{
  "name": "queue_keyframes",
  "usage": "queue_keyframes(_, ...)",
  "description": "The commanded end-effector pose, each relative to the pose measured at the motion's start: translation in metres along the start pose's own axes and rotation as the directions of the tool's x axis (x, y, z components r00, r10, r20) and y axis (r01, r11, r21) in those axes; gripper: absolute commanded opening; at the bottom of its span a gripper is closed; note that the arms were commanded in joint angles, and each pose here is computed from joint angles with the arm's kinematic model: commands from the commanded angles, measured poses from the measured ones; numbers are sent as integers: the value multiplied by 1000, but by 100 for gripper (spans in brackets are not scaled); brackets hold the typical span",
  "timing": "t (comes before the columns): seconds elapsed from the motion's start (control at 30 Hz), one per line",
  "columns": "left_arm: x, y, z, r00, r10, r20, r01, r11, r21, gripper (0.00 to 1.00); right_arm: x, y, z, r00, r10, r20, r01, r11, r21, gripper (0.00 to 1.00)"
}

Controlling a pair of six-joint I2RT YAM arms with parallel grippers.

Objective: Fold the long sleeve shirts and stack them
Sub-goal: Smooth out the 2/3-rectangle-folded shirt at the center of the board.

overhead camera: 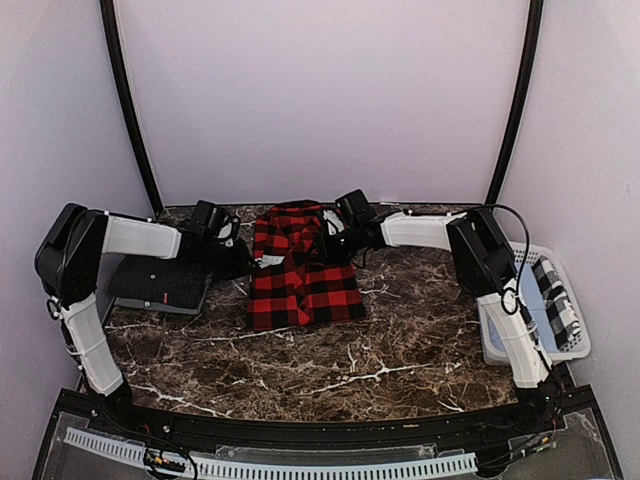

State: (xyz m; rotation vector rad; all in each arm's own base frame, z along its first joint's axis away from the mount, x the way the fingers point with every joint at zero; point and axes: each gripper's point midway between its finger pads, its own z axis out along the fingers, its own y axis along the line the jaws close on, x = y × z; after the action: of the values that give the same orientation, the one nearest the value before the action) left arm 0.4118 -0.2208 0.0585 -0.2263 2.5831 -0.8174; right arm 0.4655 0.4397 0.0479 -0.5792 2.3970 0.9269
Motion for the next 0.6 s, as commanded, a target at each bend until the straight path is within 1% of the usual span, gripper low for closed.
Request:
queue_keyframes(0.0, -11, -19, -38, 997, 35, 66, -37, 999, 32, 17, -50, 15, -53, 995, -30, 97, 35, 998, -43, 43)
queue_keyframes(0.03, -10, -24, -43, 997, 39, 70, -42, 998, 49, 17, -53, 20, -61, 993, -37, 108, 43, 998, -51, 43)
queue_keyframes(0.2, 8, -32, -47, 999, 34, 33, -37, 995, 95, 18, -32, 30, -73, 996, -13, 92, 24, 993, -112, 43)
queue_keyframes(0.3, 24, -40, -46, 999, 36, 3, -36, 992, 122, 18, -17, 29, -74, 997, 7, 82, 5, 991, -135, 41)
queue_keyframes(0.47, 56, -40, -41, 998, 7, -60, 3, 986, 164, 18, 10, 13, -61, 998, 53, 24, -49, 989, -136, 34)
queue_keyframes(0.5, 57, -43, -41, 998, 6, -55, 4, 983, 184, 17, 15, 10, -60, 998, 65, 17, -62, 989, -134, 34)
queue_keyframes(0.53, 67, -39, -39, 996, -13, -84, 29, 981, 192, 17, 18, 7, -61, 997, 77, 14, -74, 989, -129, 34)
queue_keyframes(0.57, 68, -40, -39, 997, -15, -79, 32, 978, 208, 17, 23, 6, -62, 996, 84, 7, -83, 989, -124, 34)
